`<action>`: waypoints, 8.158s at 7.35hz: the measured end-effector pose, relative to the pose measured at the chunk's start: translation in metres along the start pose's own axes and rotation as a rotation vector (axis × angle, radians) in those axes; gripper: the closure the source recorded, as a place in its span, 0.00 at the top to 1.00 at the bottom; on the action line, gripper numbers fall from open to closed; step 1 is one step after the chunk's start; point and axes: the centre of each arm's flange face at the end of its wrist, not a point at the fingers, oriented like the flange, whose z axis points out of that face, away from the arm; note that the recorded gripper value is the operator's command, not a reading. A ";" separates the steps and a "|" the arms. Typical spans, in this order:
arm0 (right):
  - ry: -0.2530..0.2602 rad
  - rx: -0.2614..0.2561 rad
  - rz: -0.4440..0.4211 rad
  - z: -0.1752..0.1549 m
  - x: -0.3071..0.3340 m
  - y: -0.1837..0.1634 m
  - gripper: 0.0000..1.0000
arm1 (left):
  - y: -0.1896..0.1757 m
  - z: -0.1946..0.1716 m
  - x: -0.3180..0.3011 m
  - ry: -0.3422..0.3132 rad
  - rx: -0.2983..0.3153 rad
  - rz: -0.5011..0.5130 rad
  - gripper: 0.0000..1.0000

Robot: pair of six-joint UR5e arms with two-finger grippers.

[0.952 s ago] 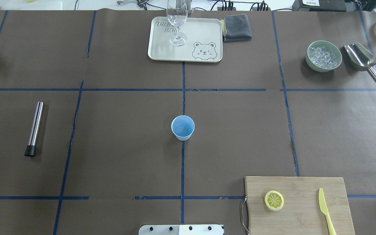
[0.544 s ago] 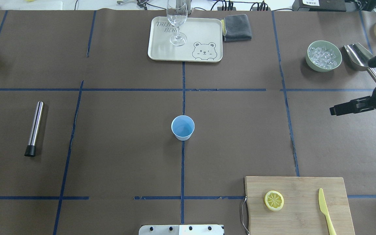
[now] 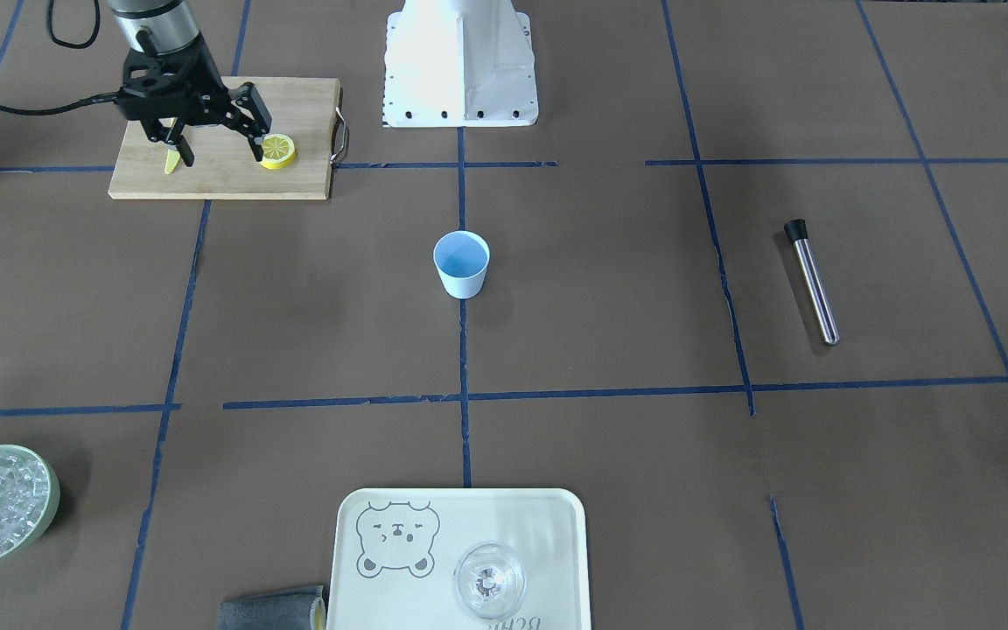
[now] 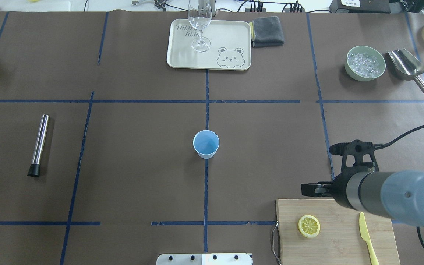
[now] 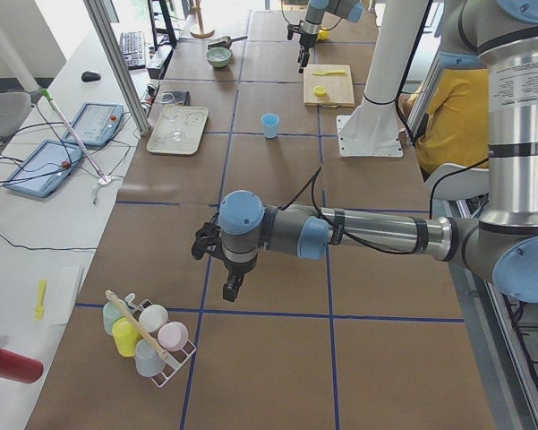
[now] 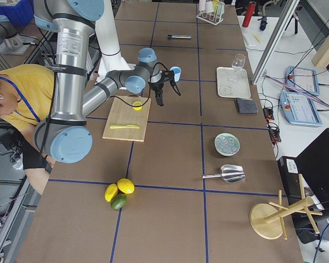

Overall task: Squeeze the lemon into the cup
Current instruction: 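Move the right gripper down over the lemon slice on the cutting board, then close the right gripper on the lemon slice and lift it, then carry the lemon slice with the right gripper over the blue cup, then lower the lemon slice into the blue cup and open the right gripper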

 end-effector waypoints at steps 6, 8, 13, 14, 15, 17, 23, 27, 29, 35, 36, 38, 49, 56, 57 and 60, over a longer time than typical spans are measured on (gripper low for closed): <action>0.055 -0.018 0.006 0.055 -0.017 0.071 1.00 | -0.001 -0.003 0.002 0.001 0.006 0.004 1.00; 0.041 -0.028 0.009 0.057 -0.022 0.083 1.00 | -0.001 -0.005 0.004 0.001 0.009 0.008 1.00; 0.057 -0.033 -0.004 0.073 -0.019 0.095 0.95 | -0.002 -0.006 0.005 -0.002 0.012 0.011 1.00; 0.059 -0.033 -0.006 0.075 -0.018 0.095 0.92 | -0.002 -0.006 0.005 -0.003 0.012 0.011 1.00; 0.061 -0.034 -0.007 0.075 -0.018 0.096 0.91 | -0.002 -0.006 0.005 -0.004 0.012 0.011 1.00; 0.065 -0.033 -0.009 0.077 -0.017 0.096 0.91 | -0.002 -0.007 0.005 -0.004 0.013 0.012 1.00; 0.065 -0.037 -0.014 0.076 -0.017 0.095 0.00 | -0.002 -0.006 0.005 -0.006 0.012 0.011 1.00; 0.057 -0.028 -0.009 0.073 -0.018 0.092 0.00 | -0.002 -0.006 0.005 -0.006 0.012 0.011 1.00; 0.042 -0.024 0.000 0.064 -0.021 0.087 0.00 | -0.001 -0.006 0.005 -0.006 0.011 0.010 1.00; -0.021 0.005 0.041 0.033 -0.040 0.058 0.00 | 0.001 -0.003 0.002 -0.002 0.004 0.002 1.00; -0.011 0.008 0.044 0.031 -0.052 0.054 0.00 | 0.002 -0.002 0.001 -0.001 0.002 0.000 1.00; 0.014 0.005 0.061 0.021 -0.085 0.036 0.00 | 0.003 0.000 0.000 0.001 -0.001 -0.003 1.00; 0.092 0.001 0.173 -0.014 -0.272 -0.163 0.00 | 0.009 0.004 -0.003 0.006 -0.010 -0.012 1.00; 0.143 -0.026 0.171 0.032 -0.316 -0.175 0.00 | 0.011 0.005 -0.005 0.007 -0.014 -0.017 1.00; 0.144 -0.032 0.165 0.035 -0.317 -0.168 0.00 | 0.011 0.005 -0.005 0.008 -0.014 -0.017 1.00; 0.154 -0.045 0.155 0.044 -0.316 -0.157 0.00 | 0.011 0.005 -0.005 0.008 -0.014 -0.017 1.00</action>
